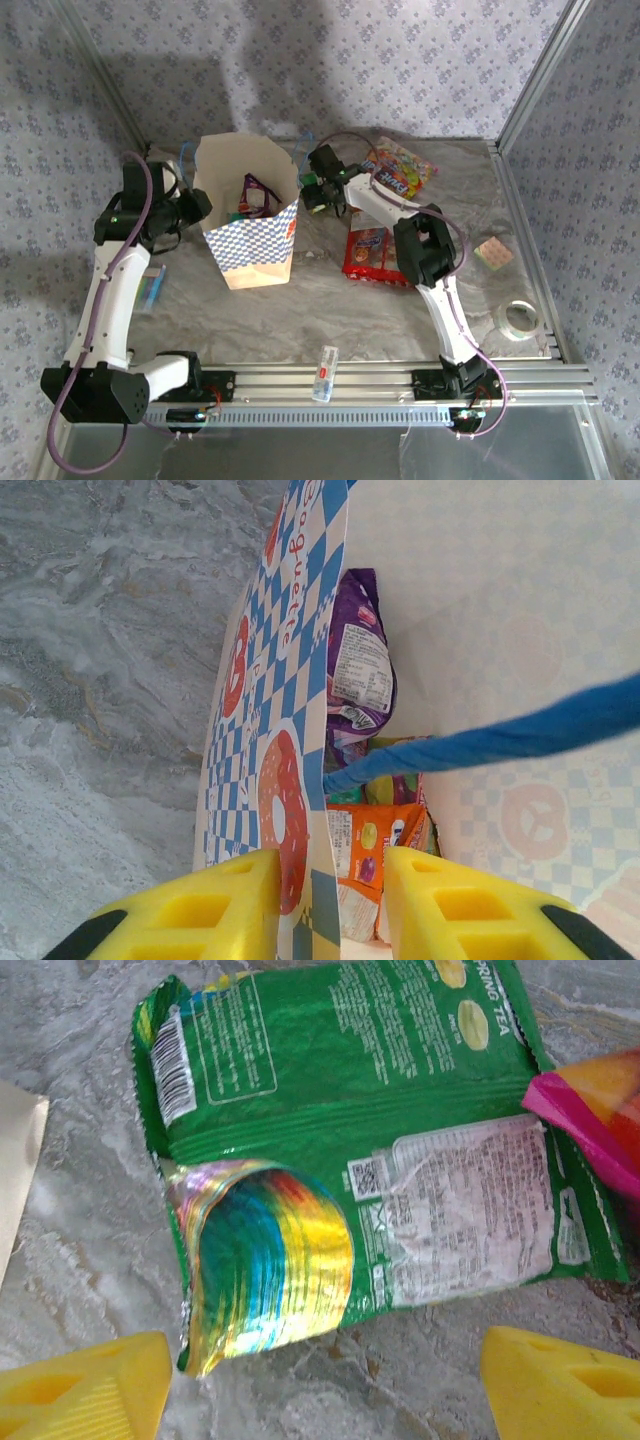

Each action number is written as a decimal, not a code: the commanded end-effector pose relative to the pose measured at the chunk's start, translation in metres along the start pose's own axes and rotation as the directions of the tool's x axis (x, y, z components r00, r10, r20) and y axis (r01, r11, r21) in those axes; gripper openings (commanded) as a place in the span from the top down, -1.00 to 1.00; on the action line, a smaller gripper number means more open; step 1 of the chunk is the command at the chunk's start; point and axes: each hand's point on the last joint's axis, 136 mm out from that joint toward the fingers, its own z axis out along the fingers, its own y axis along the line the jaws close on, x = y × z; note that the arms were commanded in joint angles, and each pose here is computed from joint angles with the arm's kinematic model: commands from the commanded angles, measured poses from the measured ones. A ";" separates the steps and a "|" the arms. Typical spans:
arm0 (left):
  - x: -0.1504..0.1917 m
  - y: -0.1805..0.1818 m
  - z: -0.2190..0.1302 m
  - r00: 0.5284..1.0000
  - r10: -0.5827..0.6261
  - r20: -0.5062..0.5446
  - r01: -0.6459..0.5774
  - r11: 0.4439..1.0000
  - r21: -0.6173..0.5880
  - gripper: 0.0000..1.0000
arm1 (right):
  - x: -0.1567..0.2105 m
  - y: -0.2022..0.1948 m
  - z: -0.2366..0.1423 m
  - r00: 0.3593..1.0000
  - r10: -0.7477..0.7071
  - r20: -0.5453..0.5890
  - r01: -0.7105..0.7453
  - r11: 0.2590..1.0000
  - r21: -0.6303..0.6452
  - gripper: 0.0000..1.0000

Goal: Place the snacks into the paper bag

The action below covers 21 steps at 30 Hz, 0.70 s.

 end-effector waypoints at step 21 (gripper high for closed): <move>0.000 0.005 0.012 0.999 0.039 -0.022 -0.040 0.999 -0.034 0.29 | 0.008 0.013 0.027 0.982 -0.169 -0.086 0.180 0.972 0.152 -0.74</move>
